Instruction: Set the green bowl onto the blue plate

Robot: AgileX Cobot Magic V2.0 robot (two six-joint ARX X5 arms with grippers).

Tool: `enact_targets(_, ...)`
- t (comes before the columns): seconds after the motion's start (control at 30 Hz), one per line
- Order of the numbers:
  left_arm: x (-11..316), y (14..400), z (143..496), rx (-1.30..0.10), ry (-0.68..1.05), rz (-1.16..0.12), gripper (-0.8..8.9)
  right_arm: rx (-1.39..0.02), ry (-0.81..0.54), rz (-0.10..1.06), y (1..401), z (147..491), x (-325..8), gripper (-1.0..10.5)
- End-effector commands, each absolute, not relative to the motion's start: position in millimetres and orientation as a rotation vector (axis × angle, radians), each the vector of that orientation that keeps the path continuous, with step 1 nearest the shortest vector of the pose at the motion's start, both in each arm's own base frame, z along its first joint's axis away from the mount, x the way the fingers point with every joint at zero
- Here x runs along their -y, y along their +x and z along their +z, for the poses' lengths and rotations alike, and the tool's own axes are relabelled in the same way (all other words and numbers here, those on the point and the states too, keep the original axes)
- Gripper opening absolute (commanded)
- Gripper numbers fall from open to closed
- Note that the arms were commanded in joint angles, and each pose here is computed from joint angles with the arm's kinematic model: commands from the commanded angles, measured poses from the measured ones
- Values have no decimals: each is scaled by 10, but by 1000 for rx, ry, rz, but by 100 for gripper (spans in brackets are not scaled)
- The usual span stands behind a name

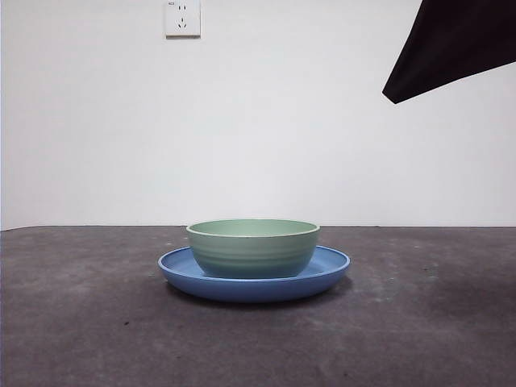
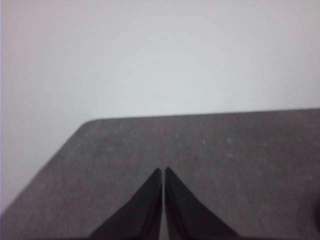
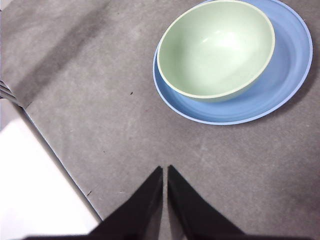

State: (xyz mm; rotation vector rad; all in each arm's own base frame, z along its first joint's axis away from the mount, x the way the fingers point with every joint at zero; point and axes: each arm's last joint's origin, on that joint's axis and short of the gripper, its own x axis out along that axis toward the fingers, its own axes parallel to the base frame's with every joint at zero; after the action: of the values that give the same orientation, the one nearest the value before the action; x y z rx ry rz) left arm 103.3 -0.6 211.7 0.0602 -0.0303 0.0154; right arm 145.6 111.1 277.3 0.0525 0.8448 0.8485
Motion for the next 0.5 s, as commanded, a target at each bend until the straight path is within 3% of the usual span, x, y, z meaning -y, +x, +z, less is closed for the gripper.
enact_targets(0.03, 1, 1023, 1991, 19, 39, 22, 9, -830, 47, 860, 1465, 2799, -1133, 9)
enact_targets(0.5, 1, 962, 1654, -95, 37, 19, 9, -830, 47, 860, 1465, 2799, -1133, 9)
